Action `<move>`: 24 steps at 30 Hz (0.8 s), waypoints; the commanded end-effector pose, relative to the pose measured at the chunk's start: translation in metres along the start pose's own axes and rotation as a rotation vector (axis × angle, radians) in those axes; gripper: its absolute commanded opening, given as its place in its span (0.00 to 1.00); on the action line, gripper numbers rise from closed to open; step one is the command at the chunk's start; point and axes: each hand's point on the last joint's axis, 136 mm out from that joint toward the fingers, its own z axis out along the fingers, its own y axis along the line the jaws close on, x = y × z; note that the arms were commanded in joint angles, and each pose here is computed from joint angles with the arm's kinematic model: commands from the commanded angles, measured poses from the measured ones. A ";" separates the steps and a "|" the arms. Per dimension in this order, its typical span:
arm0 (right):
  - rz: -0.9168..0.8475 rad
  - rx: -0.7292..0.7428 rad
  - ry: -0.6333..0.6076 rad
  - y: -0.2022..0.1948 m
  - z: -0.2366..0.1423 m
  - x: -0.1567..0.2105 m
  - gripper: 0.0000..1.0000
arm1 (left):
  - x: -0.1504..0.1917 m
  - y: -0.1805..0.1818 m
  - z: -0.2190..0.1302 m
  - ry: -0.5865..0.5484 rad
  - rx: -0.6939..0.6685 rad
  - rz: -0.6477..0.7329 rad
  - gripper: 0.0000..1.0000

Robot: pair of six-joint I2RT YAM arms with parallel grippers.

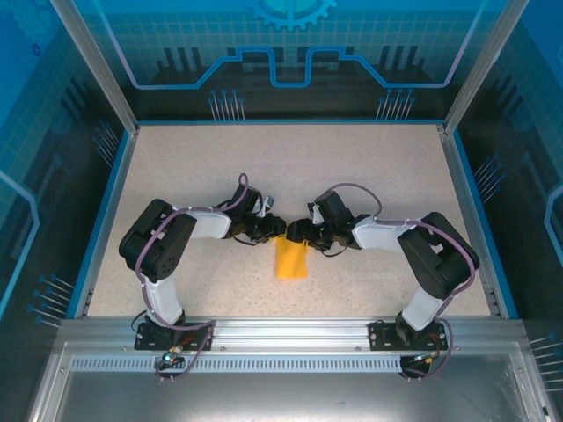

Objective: Fold a paper plane with a square sheet of paper (pick it up from the middle)
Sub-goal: Third fold the triangle at the center of the table.

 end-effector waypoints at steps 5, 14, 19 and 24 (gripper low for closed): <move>0.017 -0.004 0.024 -0.005 -0.015 0.012 0.56 | 0.013 0.039 -0.003 0.026 -0.114 -0.040 0.30; 0.034 -0.058 0.066 -0.009 -0.018 0.034 0.43 | 0.009 0.020 -0.009 0.044 -0.056 0.049 0.36; 0.071 -0.059 0.076 -0.010 -0.009 0.032 0.31 | 0.009 0.000 -0.028 0.020 -0.025 0.122 0.44; 0.093 -0.043 0.096 -0.011 -0.006 0.031 0.16 | 0.028 -0.017 -0.049 -0.049 0.040 0.262 0.55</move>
